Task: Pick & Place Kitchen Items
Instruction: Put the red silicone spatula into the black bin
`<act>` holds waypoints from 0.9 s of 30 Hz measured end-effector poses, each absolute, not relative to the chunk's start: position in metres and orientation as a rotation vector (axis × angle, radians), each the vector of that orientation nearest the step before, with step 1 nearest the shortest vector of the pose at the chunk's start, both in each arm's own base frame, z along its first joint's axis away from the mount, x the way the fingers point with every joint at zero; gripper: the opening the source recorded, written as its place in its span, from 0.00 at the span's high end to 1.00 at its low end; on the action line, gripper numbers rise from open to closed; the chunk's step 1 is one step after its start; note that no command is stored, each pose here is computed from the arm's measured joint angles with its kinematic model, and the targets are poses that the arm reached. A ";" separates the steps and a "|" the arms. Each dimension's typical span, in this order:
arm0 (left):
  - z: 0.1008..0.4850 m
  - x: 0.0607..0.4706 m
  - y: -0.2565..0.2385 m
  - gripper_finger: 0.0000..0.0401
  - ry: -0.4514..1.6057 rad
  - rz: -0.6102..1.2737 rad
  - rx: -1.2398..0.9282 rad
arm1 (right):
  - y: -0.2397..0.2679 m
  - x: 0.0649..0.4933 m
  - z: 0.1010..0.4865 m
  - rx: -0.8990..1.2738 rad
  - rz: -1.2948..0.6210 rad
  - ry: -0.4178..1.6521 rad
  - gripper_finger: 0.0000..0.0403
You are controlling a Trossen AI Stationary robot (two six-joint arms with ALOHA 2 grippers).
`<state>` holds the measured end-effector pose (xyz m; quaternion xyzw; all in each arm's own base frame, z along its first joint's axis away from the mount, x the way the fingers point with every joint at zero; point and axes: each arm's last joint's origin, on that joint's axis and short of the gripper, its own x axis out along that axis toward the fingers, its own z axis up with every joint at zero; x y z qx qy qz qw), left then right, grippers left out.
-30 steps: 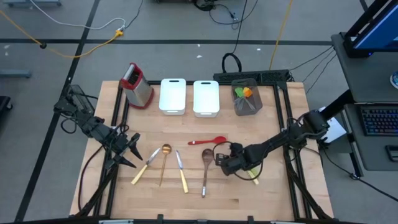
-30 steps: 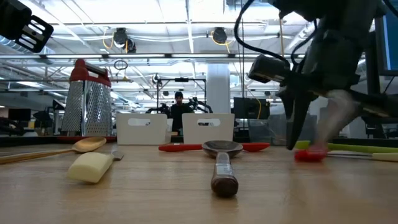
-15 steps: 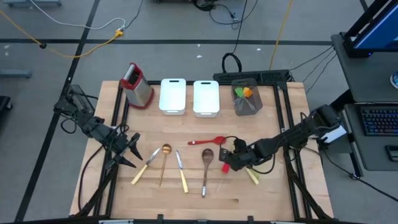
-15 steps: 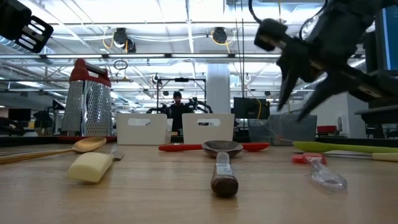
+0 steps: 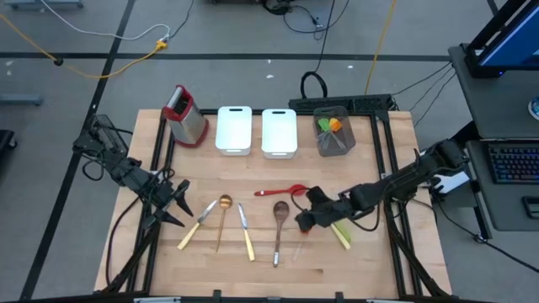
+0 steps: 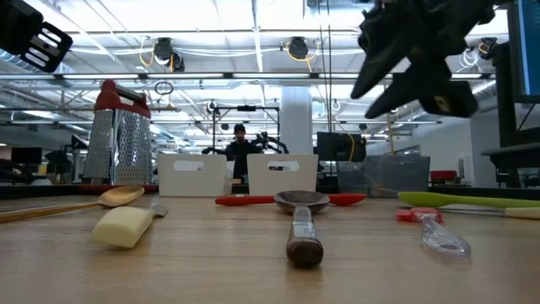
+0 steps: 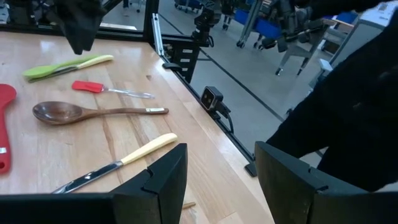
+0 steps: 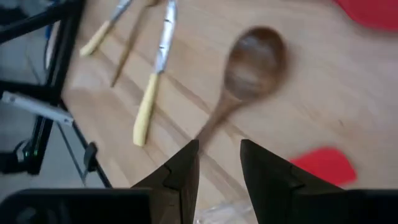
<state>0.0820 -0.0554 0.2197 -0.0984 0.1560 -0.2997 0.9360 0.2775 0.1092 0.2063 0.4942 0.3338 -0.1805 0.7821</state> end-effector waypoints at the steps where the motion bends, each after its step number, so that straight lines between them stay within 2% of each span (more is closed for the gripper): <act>1: 0.220 0.082 -0.055 0.52 0.318 -0.609 -0.201 | 0.108 0.279 0.207 1.039 -0.371 0.711 0.72; 10: 0.221 0.082 -0.056 0.52 0.339 -0.596 -0.301 | 0.093 0.288 0.210 0.609 -0.005 0.801 0.72; 17: 0.221 0.082 -0.056 0.52 0.341 -0.595 -0.307 | 0.080 0.282 0.201 0.210 0.104 0.909 0.70; 27: 0.221 0.083 -0.054 0.52 0.331 -0.546 -0.301 | 0.090 0.278 0.200 -0.048 0.250 0.900 0.59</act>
